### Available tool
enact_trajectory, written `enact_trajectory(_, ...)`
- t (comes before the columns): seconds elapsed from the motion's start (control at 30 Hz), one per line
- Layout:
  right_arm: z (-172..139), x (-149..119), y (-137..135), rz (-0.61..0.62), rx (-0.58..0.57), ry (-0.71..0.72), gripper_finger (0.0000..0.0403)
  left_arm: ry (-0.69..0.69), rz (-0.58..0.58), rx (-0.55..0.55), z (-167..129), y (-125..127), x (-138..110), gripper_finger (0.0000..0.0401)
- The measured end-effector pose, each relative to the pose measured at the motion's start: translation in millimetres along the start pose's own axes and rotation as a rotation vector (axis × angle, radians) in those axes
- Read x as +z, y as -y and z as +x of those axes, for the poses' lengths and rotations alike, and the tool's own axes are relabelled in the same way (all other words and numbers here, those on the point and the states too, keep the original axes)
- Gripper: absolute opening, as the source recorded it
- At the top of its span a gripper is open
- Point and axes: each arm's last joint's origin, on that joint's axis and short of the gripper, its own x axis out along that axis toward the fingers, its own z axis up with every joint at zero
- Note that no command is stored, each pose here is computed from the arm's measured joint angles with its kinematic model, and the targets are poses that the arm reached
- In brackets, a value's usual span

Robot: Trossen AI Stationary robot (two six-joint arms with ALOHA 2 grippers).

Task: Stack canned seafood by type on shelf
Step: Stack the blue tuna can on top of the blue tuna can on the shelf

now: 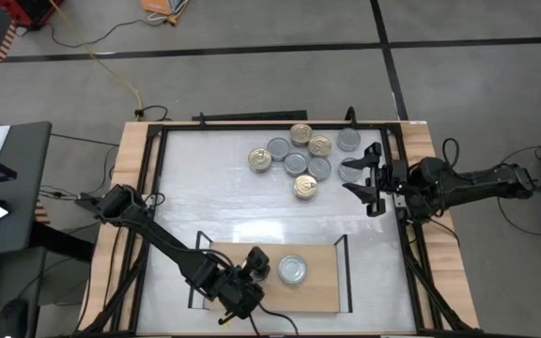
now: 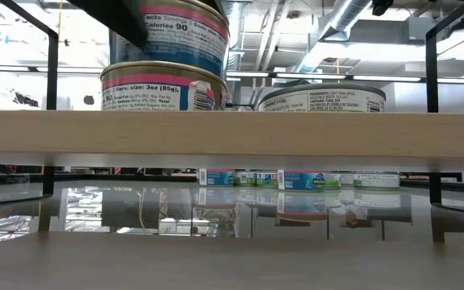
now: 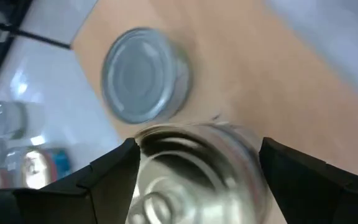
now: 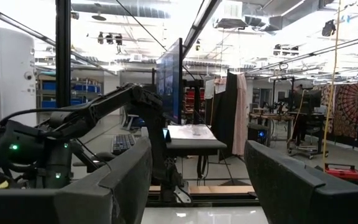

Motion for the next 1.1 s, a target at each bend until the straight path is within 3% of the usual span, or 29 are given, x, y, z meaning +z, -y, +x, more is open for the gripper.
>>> enact_trajectory(0.3,0,0,0,0.000,0.000,0.000,0.0282,0.085,-0.097,-0.105,-14,-11,15,0.0318)
enact_trajectory(0.53,0,0,0,0.000,0.000,0.000,0.0282,0.068,-0.164,0.009,-11,-41,13,0.0318)
enact_trajectory(0.7,0,0,0,0.000,0.000,0.000,0.0282,0.092,-0.361,0.070,4,-78,5,0.0318)
enact_trajectory(0.87,0,0,0,-0.001,0.001,-0.003,0.0282,0.052,-0.565,0.038,17,-109,-14,0.0318)
enact_trajectory(1.1,0,0,0,-0.008,0.001,-0.004,0.0282,-0.033,-0.648,-0.084,23,-119,-31,0.0318)
